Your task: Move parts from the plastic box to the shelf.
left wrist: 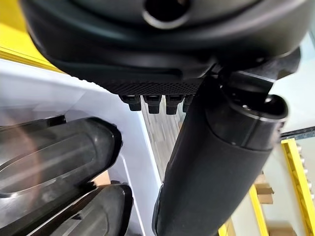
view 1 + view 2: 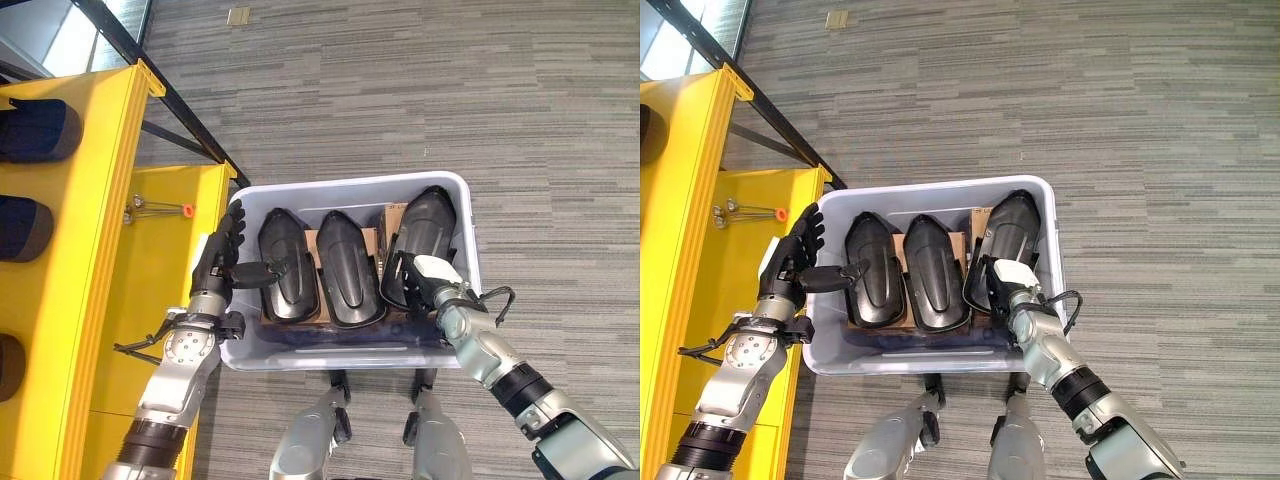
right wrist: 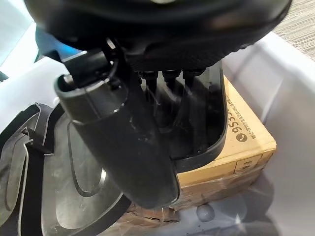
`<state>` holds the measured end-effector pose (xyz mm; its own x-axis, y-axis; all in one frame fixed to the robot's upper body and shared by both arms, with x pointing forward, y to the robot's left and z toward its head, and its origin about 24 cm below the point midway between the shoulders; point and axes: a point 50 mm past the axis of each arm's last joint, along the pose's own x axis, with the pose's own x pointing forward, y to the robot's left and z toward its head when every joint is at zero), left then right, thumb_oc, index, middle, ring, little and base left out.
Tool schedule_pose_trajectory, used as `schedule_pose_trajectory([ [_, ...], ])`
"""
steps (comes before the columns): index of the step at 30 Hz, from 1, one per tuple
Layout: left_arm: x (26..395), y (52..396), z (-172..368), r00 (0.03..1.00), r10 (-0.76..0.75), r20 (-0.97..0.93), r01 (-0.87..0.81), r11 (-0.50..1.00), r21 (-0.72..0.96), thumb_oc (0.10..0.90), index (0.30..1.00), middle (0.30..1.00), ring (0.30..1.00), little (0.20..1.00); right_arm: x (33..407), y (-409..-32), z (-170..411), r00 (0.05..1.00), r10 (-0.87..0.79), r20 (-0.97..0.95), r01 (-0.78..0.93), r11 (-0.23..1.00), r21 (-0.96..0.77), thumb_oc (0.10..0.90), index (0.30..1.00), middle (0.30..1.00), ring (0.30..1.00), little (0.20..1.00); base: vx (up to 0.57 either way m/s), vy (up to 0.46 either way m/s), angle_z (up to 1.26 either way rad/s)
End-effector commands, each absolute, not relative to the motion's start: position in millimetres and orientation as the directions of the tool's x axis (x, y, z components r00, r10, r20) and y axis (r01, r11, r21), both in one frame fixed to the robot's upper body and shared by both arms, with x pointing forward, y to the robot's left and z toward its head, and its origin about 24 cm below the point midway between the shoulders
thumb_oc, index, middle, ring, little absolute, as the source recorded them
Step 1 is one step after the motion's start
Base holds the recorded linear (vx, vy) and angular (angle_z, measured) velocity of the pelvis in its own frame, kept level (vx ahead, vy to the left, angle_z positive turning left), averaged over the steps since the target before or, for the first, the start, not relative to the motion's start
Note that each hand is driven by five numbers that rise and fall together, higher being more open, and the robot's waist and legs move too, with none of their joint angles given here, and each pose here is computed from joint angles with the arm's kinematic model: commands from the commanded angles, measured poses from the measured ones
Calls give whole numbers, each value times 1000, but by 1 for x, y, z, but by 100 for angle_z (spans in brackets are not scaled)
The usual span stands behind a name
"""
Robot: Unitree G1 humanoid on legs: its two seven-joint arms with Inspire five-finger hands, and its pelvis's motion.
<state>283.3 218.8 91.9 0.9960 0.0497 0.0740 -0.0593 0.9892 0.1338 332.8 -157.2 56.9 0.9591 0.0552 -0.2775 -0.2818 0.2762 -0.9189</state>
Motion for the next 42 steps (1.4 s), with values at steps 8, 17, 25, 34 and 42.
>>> schedule_pose_trajectory([
  [8, 283, 210, 125, 964, 62, 258, -69, 998, 16, 900, 1000, 1000, 1000, 1000, 344, -161, 86, 975, 65, -212, -221, 201, -955, 900, 1000, 1000, 1000, 1000, -4, 44, -8],
  [17, 286, 205, 128, 963, 67, 262, -66, 998, -13, 900, 1000, 1000, 1000, 1000, 346, -162, 87, 966, 59, -251, -257, 169, -951, 900, 1000, 1000, 1000, 1000, -29, 17, -7],
  [25, 289, 197, 131, 962, 49, 267, -43, 999, -29, 900, 1000, 1000, 1000, 1000, 349, -164, 95, 969, 35, -243, -245, 161, -956, 900, 1000, 1000, 1000, 1000, -65, 8, 4],
  [34, 285, 191, 129, 961, 72, 265, -56, 996, -70, 900, 1000, 1000, 1000, 1000, 350, -156, 113, 966, 44, -255, -258, 122, -958, 900, 1000, 1000, 1000, 1000, -31, 10, 2],
  [42, 283, 191, 130, 960, 69, 272, -52, 996, -69, 900, 1000, 1000, 1000, 1000, 348, -151, 118, 965, 40, -259, -262, 105, -959, 900, 1000, 1000, 1000, 1000, -18, -9, -1],
])
